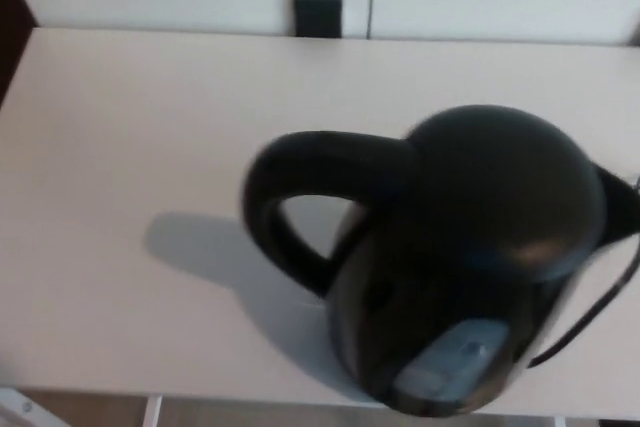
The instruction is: The robot walk towards a table in front and uses its left hand to pick up the pot from the base and places it on the table
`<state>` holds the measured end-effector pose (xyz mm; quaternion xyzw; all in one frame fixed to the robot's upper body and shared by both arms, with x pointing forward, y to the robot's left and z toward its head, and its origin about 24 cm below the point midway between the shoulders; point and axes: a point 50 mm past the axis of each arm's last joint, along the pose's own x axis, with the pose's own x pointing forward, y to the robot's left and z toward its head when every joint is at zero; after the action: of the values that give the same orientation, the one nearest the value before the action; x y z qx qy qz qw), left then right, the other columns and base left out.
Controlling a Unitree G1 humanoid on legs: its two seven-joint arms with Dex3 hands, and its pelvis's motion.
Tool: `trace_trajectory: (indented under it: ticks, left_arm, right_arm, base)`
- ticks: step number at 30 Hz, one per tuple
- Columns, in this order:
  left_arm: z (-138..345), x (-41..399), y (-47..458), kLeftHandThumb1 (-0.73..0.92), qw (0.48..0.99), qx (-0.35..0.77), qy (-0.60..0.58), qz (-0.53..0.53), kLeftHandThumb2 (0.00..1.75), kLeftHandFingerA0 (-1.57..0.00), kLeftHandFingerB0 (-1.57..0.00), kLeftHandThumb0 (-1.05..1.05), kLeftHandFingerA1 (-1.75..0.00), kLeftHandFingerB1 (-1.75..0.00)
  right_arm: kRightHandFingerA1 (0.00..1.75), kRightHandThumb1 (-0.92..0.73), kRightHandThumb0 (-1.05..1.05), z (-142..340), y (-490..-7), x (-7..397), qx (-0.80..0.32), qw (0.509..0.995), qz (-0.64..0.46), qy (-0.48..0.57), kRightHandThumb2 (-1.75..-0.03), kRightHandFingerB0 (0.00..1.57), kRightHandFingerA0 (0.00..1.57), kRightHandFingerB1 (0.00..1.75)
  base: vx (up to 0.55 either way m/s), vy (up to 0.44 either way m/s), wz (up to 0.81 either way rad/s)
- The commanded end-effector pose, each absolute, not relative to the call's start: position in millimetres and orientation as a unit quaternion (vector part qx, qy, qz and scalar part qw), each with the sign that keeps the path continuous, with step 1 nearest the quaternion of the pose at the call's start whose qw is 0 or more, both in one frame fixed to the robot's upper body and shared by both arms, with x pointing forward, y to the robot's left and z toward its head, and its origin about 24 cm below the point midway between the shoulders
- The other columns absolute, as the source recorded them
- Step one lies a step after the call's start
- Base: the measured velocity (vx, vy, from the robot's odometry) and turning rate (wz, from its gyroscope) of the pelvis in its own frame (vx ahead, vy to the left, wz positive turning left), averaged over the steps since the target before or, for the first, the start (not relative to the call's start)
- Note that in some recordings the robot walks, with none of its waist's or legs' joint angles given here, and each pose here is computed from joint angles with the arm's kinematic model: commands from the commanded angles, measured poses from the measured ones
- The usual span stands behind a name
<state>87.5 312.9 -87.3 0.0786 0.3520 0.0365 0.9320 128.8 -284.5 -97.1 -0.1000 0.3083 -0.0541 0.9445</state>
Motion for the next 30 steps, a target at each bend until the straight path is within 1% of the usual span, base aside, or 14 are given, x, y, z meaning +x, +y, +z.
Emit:
trace_trajectory:
  ticks: [1,2,3,6,11,12,19,23,27,30]
  left_arm:
    - [-89.3,80.4,314.4,0.52,0.928,0.083,0.362,0.035,0.56,-0.61,-0.56,-0.32,-0.42,-0.38]
    - [-89.3,80.1,314.2,0.52,0.928,0.083,0.362,0.035,0.56,-0.61,-0.56,-0.32,-0.42,-0.38]
    - [-89.6,80.0,314.1,0.52,0.928,0.082,0.362,0.035,0.56,-0.62,-0.56,-0.33,-0.42,-0.38]
    - [-90.3,80.0,314.6,0.53,0.928,0.081,0.363,0.035,0.56,-0.61,-0.56,-0.31,-0.42,-0.38]
    - [-89.8,79.9,314.8,0.52,0.928,0.082,0.361,0.035,0.56,-0.60,-0.56,-0.33,-0.42,-0.38]
    - [-89.7,79.9,315.0,0.52,0.928,0.081,0.362,0.034,0.56,-0.60,-0.56,-0.32,-0.42,-0.38]
    - [-89.9,79.7,313.9,0.52,0.927,0.084,0.364,0.034,0.56,-0.61,-0.56,-0.33,-0.42,-0.38]
    - [-90.2,80.6,314.6,0.53,0.927,0.085,0.363,0.034,0.56,-0.61,-0.56,-0.31,-0.42,-0.38]
    - [-90.3,78.7,314.5,0.52,0.928,0.082,0.363,0.031,0.56,-0.61,-0.56,-0.32,-0.42,-0.38]
    - [-90.0,79.6,314.4,0.53,0.928,0.084,0.363,0.030,0.56,-0.61,-0.56,-0.32,-0.42,-0.38]
  right_arm:
    - [0.55,-0.47,-0.45,-96.4,-290.1,124.7,-0.115,0.942,-0.057,0.311,-0.54,0.55,0.69,0.49]
    - [0.55,-0.46,-0.45,-96.7,-290.1,124.8,-0.115,0.941,-0.058,0.313,-0.54,0.55,0.69,0.48]
    - [0.64,-0.37,-0.49,-96.7,-290.1,124.7,-0.114,0.941,-0.058,0.313,-0.76,0.52,0.65,0.59]
    - [0.64,-0.37,-0.49,-96.6,-290.2,124.5,-0.115,0.941,-0.057,0.313,-0.76,0.53,0.65,0.59]
    - [0.65,-0.36,-0.48,-97.1,-289.8,125.1,-0.109,0.941,-0.060,0.314,-0.76,0.54,0.66,0.59]
    - [0.60,-0.48,-0.44,-96.3,-289.0,125.4,-0.118,0.942,-0.053,0.310,-0.55,0.61,0.74,0.50]
    - [0.60,-0.48,-0.43,-97.4,-289.7,126.3,-0.119,0.940,-0.051,0.316,-0.55,0.62,0.76,0.50]
    - [0.61,-0.48,-0.41,-98.0,-289.4,127.4,-0.117,0.939,-0.051,0.318,-0.55,0.62,0.77,0.51]
    - [0.58,-0.49,-0.45,-97.8,-288.8,125.6,-0.131,0.937,-0.041,0.322,-0.55,0.62,0.77,0.51]
    - [0.57,-0.49,-0.46,-97.3,-288.6,125.6,-0.138,0.936,-0.036,0.321,-0.55,0.64,0.79,0.51]
  base:
    - [-0.09,0.082,-0.03]
    - [-0.12,0.052,-0.01]
    - [-0.12,0.033,0.02]
    - [-0.14,-0.013,-0.03]
    - [-0.22,-0.145,-0.01]
    - [-0.29,-0.114,-0.06]
    - [-0.12,0.003,-0.03]
    - [-0.04,0.221,-0.12]
    - [-0.01,0.389,0.05]
    - [0.03,0.151,0.11]
